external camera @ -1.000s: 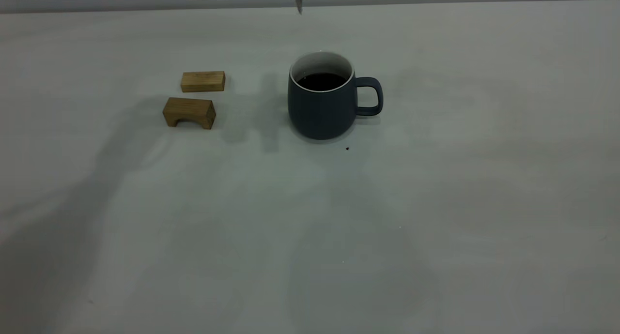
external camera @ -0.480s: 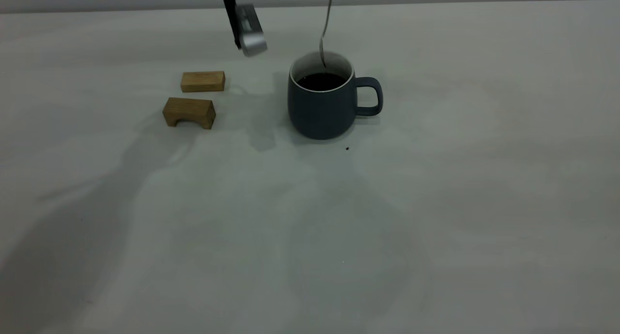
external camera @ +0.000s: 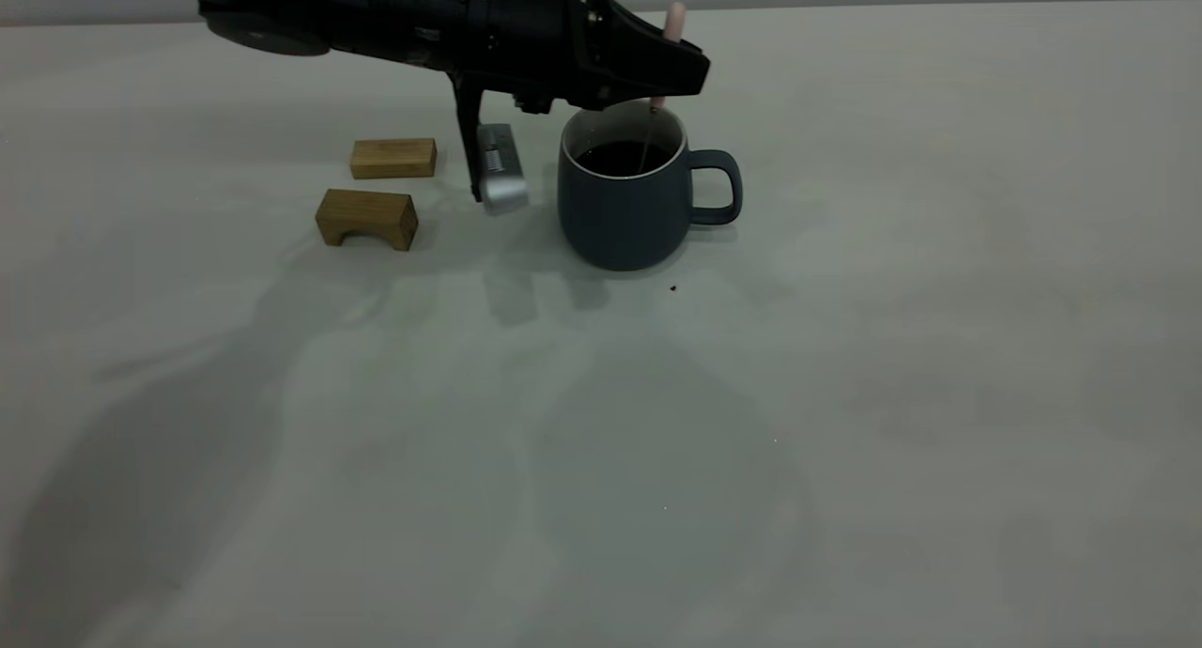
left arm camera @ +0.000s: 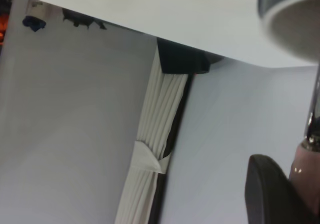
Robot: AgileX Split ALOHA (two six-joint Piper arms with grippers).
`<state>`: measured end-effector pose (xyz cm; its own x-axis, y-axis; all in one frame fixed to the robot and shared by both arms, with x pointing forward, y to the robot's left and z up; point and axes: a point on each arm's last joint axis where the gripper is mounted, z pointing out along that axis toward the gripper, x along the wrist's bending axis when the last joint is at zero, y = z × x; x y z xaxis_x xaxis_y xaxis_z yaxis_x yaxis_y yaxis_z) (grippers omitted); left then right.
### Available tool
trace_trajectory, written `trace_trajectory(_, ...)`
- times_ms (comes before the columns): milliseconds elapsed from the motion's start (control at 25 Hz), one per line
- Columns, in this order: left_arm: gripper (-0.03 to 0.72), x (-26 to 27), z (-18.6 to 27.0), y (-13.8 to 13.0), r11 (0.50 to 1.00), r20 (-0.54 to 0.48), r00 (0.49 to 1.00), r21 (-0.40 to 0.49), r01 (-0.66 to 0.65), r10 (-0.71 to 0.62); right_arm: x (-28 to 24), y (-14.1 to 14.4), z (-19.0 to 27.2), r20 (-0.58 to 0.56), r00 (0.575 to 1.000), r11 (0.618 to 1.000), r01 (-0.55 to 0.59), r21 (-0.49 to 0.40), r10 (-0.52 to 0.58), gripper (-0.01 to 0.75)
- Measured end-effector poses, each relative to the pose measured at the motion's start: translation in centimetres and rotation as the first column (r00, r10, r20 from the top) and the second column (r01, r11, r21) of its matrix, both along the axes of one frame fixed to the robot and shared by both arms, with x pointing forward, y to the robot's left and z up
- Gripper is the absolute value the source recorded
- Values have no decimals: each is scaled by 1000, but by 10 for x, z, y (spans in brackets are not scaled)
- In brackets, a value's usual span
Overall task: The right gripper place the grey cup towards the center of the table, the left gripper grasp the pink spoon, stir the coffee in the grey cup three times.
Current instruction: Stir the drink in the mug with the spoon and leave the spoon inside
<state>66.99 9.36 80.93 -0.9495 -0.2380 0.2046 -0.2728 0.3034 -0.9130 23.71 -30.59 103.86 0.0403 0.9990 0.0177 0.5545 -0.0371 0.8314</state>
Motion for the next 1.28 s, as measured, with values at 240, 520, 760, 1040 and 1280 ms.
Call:
trace_trajectory(240,122,12,-1,13,996,21,997,31,-78,78,0,0,0,0,1000,1000,0,0,0,491)
trace_trajectory(520,122,26,-4,-1,996,121,990,35,-77,73,0,0,0,0,1000,1000,0,0,0,491)
trace_trajectory(760,122,10,-4,-18,998,57,997,-50,47,-44,0,0,0,0,1000,1000,0,0,0,491)
trace_trajectory(1040,122,9,-9,8,995,-42,994,-7,100,-100,0,0,0,0,1000,1000,0,0,0,491)
trace_trajectory(1280,122,21,-9,19,1000,-3,1000,21,20,-20,0,0,0,0,1000,1000,0,0,0,491)
